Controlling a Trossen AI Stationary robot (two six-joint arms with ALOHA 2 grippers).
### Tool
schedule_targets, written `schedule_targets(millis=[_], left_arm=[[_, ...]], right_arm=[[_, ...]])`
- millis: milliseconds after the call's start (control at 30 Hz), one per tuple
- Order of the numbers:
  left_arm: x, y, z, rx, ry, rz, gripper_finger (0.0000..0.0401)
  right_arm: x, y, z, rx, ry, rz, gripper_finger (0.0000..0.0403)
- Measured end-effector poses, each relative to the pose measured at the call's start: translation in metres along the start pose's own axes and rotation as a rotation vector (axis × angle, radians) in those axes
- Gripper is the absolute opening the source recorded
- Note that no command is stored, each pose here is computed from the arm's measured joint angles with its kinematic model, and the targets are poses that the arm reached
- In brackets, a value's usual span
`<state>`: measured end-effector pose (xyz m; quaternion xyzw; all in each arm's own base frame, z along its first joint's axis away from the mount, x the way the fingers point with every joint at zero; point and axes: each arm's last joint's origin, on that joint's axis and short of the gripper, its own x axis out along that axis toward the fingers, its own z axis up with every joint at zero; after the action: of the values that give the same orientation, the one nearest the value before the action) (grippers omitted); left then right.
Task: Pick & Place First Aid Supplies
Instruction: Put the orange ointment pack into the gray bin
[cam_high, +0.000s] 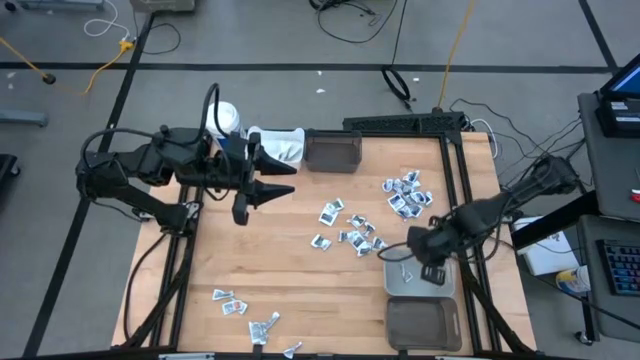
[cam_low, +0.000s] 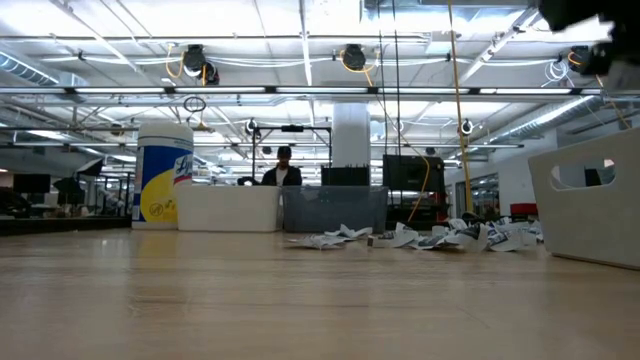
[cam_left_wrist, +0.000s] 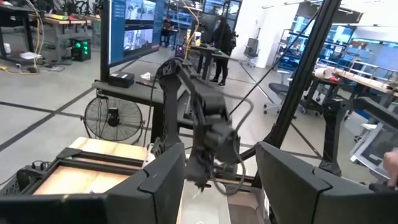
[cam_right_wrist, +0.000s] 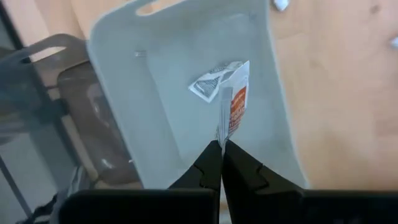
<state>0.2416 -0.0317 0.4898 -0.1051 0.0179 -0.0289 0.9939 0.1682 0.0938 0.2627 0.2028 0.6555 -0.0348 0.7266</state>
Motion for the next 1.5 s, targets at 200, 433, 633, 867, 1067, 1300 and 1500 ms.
schedule_targets(millis=[200,433,633,867,1067,1300,1500], left_arm=[[0.0,-0.001,-0.001,0.001,0.019,-0.027,0.0205],[0.0,0.0,-0.004,0.0,0.046,-0.023,0.0205],[0.0,0.0,-0.005,-0.001,0.059,-0.02,0.0205],[0.0,0.0,-0.005,0.0,0.059,-0.02,0.0205],[0.0,0.0,-0.005,0.0,0.059,-0.02,0.0205],[0.0,0.0,-0.006,0.003,0.065,-0.016,0.0205],[0.0,0.0,-0.006,0.002,0.065,-0.014,0.0205]], right_arm=[[0.047,-0.003,-0.007,0.01,0.0,0.024,0.0],[0.084,-0.011,-0.009,-0.019,0.026,-0.008,0.0],[0.092,-0.013,-0.009,-0.054,0.043,-0.023,0.0001],[0.084,-0.011,-0.009,-0.1,0.003,0.025,0.0056],[0.074,-0.012,-0.011,-0.103,-0.034,0.064,0.0155],[0.042,-0.017,-0.012,-0.07,-0.167,0.184,0.0218],[-0.006,-0.02,-0.003,-0.066,-0.603,0.297,0.0224]])
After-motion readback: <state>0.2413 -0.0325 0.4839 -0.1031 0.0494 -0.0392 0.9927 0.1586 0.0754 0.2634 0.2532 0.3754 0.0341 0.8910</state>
